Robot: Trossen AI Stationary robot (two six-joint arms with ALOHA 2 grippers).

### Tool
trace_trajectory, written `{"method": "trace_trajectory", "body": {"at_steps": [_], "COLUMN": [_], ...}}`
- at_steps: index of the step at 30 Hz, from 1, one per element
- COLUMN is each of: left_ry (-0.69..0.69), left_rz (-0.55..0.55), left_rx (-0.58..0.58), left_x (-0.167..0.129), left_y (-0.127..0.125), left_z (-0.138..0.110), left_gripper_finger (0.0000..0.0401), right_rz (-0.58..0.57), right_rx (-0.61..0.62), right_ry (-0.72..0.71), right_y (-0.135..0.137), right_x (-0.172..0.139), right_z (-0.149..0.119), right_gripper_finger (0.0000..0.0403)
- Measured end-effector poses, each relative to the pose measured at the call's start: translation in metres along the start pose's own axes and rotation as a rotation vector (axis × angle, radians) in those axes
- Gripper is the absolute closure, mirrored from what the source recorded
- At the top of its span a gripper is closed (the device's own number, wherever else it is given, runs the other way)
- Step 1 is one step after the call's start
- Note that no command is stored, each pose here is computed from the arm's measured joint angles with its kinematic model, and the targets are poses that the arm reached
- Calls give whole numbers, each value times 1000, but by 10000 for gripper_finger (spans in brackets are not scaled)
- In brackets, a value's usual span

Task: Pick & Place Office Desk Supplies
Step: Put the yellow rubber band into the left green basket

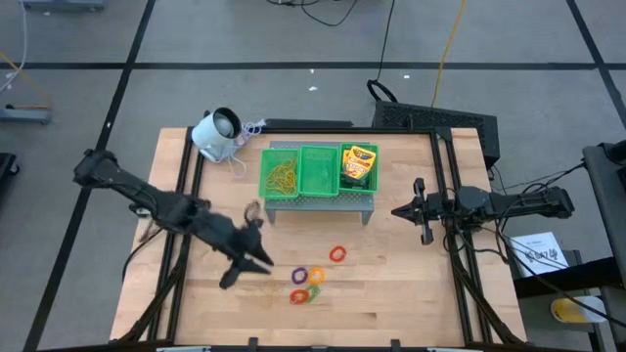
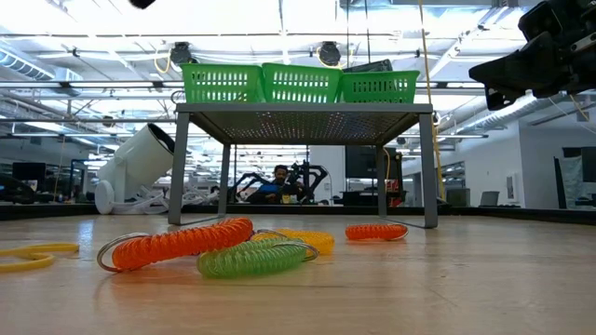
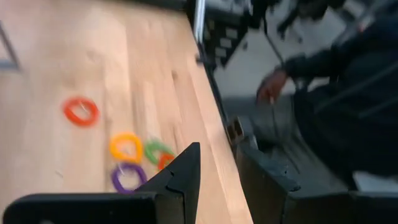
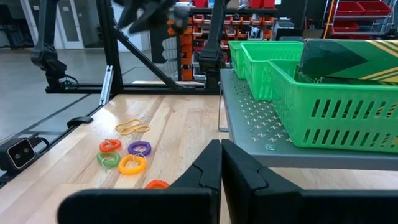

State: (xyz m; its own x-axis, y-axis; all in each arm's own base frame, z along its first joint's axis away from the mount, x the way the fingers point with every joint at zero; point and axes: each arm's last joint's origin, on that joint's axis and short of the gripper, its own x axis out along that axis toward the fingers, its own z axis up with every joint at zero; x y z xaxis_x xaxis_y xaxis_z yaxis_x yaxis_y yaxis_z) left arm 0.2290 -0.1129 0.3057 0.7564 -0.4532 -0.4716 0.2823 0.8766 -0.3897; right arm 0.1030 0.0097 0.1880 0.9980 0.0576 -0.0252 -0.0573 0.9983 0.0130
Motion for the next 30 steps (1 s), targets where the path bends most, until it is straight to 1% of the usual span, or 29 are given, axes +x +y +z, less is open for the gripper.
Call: {"method": "trace_trajectory", "body": {"at_steps": [5,8,11,15,19,21,24,26,30], "left_ry": [135,221,334,455,577,610,619,630,646], "left_rz": [-33,-35,-12,19,95,146,212,238,258], "left_rx": [31,88,138,138,148,149,156,159,147], "left_x": [31,51,71,98,114,121,129,134,141], "left_y": [-18,-23,-25,-23,-13,-6,1,6,9], "left_z": [-23,-39,-60,-86,-108,-116,-122,-127,-133], "left_gripper_finger": [286,286,286,286,286,286,286,286,286], "right_rz": [0,0,0,0,0,0,0,0,0], "right_rx": [0,0,0,0,0,0,0,0,0], "right_ry": [0,0,0,0,0,0,0,0,0], "right_y": [0,0,0,0,0,0,0,0,0], "right_x": [0,0,0,0,0,0,0,0,0], "right_z": [0,0,0,0,0,0,0,0,0], "right_gripper_finger": [403,403,403,403,403,403,403,403,403]}}
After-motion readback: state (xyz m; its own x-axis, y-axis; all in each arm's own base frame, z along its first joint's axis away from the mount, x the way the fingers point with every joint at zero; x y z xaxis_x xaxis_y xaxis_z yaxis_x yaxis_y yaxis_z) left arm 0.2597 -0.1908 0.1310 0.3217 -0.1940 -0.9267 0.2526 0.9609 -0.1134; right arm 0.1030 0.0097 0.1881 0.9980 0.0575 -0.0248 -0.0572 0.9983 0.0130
